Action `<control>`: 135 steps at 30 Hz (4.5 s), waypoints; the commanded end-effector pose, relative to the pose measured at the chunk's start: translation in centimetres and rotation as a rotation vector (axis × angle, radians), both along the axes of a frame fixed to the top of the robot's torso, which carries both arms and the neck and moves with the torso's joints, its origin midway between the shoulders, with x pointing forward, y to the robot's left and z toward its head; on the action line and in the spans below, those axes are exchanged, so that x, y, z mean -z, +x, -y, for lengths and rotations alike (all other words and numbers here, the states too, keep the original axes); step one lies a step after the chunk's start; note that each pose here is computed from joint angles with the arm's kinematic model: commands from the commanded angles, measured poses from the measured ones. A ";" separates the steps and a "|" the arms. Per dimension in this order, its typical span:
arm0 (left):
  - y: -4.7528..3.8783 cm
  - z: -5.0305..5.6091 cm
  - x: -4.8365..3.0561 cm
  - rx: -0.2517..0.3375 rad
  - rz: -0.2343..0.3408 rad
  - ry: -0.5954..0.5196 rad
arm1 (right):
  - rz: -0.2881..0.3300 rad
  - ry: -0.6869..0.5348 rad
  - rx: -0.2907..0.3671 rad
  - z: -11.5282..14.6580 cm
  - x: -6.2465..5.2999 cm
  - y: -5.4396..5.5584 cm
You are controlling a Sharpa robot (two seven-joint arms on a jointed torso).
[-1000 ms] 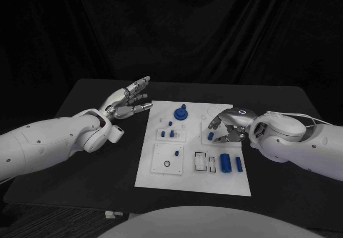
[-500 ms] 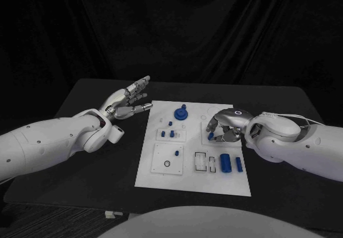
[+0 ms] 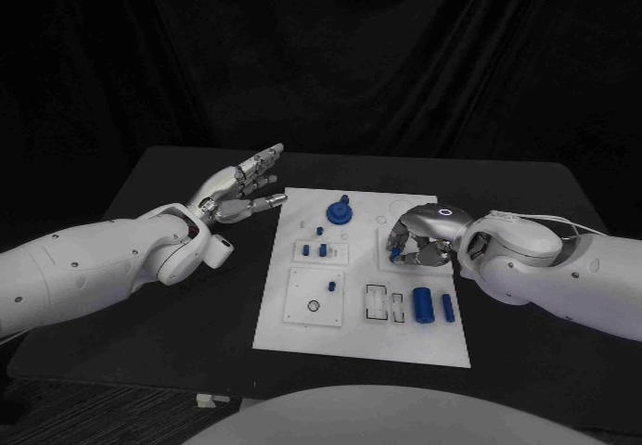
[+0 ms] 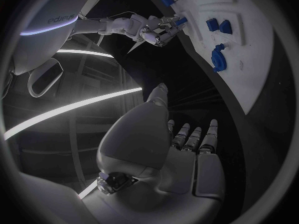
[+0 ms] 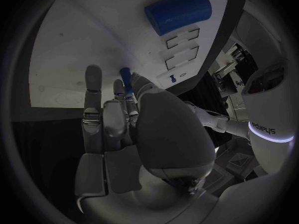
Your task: Assemble the parts on the task board
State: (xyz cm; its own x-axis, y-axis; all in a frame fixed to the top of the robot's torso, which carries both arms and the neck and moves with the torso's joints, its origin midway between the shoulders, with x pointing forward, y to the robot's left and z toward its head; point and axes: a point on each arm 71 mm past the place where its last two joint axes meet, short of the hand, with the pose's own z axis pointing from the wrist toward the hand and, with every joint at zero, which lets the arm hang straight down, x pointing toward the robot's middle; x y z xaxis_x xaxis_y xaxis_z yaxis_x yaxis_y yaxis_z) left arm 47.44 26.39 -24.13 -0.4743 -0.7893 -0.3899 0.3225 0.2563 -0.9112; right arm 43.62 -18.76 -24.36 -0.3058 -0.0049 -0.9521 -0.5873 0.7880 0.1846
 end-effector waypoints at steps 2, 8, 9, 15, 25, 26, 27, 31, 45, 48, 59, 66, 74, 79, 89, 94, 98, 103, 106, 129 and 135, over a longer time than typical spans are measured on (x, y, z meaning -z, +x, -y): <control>-0.10 0.2 -0.03 0.015 0.001 -0.017 | 0.018 0.020 0.002 0.0 -0.1 -0.1; -0.14 0.1 -0.01 0.014 -0.003 -0.016 | 0.027 0.075 0.020 0.2 -0.6 -0.3; -0.14 0.2 -0.01 0.014 -0.003 -0.016 | 0.030 0.084 0.023 0.3 -0.7 -0.4; -0.15 0.2 0.01 0.014 -0.007 -0.014 | 0.069 0.124 0.028 0.3 -2.4 -0.3; -0.12 0.2 0.06 0.012 -0.011 -0.012 | 0.093 0.139 0.018 -0.1 -5.3 -1.0; -0.11 0.2 0.06 0.012 -0.011 -0.012 | 0.090 0.143 0.010 -0.3 -5.5 -1.2; -0.10 0.2 0.06 0.012 -0.011 -0.011 | 0.085 0.147 0.002 -0.5 -5.6 -1.5; -0.07 0.2 0.09 0.013 -0.012 -0.012 | 0.061 0.156 -0.051 -2.1 -5.9 -2.5; 0.05 0.8 0.35 0.027 -0.021 -0.014 | 0.052 0.164 -0.267 -9.3 -4.2 -4.5; 0.07 0.9 0.38 0.027 -0.022 -0.014 | 0.051 0.153 -0.304 -10.6 -3.4 -4.8; 0.18 1.1 0.46 0.032 -0.026 -0.013 | -0.003 0.100 -0.345 -13.1 -0.6 -5.2; 0.25 1.1 0.50 0.033 -0.029 -0.012 | -0.026 0.077 -0.345 -13.3 0.1 -5.3; 0.30 1.2 0.54 0.033 -0.030 -0.011 | -0.049 0.054 -0.354 -13.6 0.4 -5.5; 0.33 1.3 0.57 0.036 -0.032 -0.012 | -0.063 0.039 -0.359 -13.8 0.6 -5.7; 0.34 1.3 0.61 0.038 -0.035 -0.012 | -0.079 0.029 -0.363 -13.9 0.9 -5.9; 0.34 1.4 0.62 0.039 -0.036 -0.012 | -0.082 0.027 -0.366 -14.0 1.0 -5.9; 0.33 1.4 0.63 0.040 -0.037 -0.012 | -0.086 0.022 -0.367 -14.1 1.1 -5.9; 0.33 1.4 0.64 0.041 -0.039 -0.012 | -0.089 0.023 -0.370 -14.2 1.3 -6.0; 0.33 1.4 0.65 0.041 -0.040 -0.012 | -0.090 0.026 -0.374 -14.3 1.3 -6.1; 0.42 1.5 0.76 0.044 -0.050 -0.008 | -0.099 0.010 -0.367 -14.3 1.6 -5.9; 0.42 1.4 0.78 0.044 -0.053 -0.007 | -0.066 0.051 -0.346 -13.9 1.2 -5.8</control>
State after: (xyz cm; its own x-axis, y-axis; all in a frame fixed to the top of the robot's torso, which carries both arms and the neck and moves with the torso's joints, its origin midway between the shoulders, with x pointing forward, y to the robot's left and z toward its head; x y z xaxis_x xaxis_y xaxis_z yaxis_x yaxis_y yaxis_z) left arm 47.93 25.12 -24.91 -0.5187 -0.7708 -0.3699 0.2860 0.2513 -0.9247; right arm 37.78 -4.78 -25.68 -0.3704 -0.0987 -0.9236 -0.8107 0.5197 0.2696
